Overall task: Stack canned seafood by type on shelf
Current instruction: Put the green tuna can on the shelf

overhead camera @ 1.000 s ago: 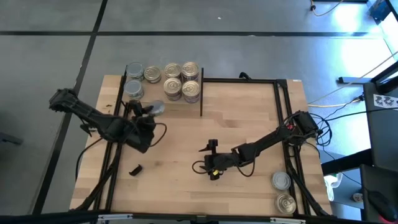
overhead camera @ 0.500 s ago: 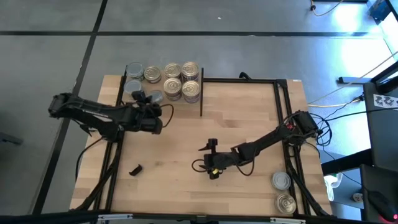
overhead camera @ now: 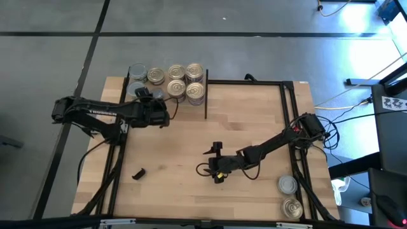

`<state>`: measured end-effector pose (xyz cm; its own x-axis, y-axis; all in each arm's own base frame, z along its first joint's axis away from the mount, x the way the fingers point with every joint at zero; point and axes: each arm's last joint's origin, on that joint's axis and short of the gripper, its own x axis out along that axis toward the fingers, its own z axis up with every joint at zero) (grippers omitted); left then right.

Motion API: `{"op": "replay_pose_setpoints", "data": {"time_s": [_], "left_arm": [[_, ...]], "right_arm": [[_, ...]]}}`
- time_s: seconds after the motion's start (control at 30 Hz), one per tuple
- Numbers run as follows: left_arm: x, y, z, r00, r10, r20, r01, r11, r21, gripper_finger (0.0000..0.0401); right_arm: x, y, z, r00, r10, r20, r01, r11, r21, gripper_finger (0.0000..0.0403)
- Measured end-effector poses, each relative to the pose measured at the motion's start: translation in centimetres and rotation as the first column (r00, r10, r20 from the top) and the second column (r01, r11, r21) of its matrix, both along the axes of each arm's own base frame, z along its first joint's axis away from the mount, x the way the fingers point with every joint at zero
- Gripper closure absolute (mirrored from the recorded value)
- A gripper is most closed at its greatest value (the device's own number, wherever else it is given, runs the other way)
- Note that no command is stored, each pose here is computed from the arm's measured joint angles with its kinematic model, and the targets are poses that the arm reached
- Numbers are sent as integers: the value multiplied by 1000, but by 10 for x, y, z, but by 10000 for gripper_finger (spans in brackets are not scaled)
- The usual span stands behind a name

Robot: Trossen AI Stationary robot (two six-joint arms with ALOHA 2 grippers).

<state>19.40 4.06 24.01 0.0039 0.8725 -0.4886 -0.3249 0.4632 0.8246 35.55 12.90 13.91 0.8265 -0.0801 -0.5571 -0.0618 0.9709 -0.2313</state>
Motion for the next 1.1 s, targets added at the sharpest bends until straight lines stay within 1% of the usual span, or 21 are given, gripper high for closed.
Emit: {"op": "replay_pose_setpoints", "data": {"time_s": [0.2, 0.3, 0.37, 0.47, 0.63, 0.77, 0.93, 1.0, 1.1], "left_arm": [[-1, 12, 0, 999, 51, 7, -51, 999, -12, 262], [1, 15, 0, 997, 64, 39, -63, 998, -16, 256], [2, 17, 1, 997, 54, 46, -52, 998, -34, 242], [5, 17, 1, 998, 36, 58, -33, 998, -55, 211], [7, 17, 0, 998, 20, 55, -16, 998, -68, 165], [5, 14, 2, 995, 9, 99, 6, 988, -153, 150], [1, 12, 13, 986, 15, 163, 23, 973, -232, 152], [0, 10, 19, 980, -4, 197, 59, 960, -274, 153], [-2, 6, 27, 965, -36, 259, 133, 922, -365, 154]], "right_arm": [[0, 0, 0, 1000, 0, 0, 0, 1000, 0, 56], [0, 0, 0, 1000, 0, 0, 0, 1000, 0, 56], [0, 0, 0, 1000, 0, 0, 0, 1000, 0, 56], [0, 0, 0, 1000, 0, 0, 0, 1000, 0, 56], [0, 0, 0, 1000, 0, -1, 0, 1000, 0, 56], [0, 0, 0, 1000, 0, -1, 0, 1000, 0, 56], [0, 0, 0, 1000, -2, 0, 2, 1000, -2, 56], [0, 0, 0, 1000, -2, 0, 2, 1000, -2, 56], [0, 0, 0, 1000, -3, 0, 3, 1000, -2, 56]]}}
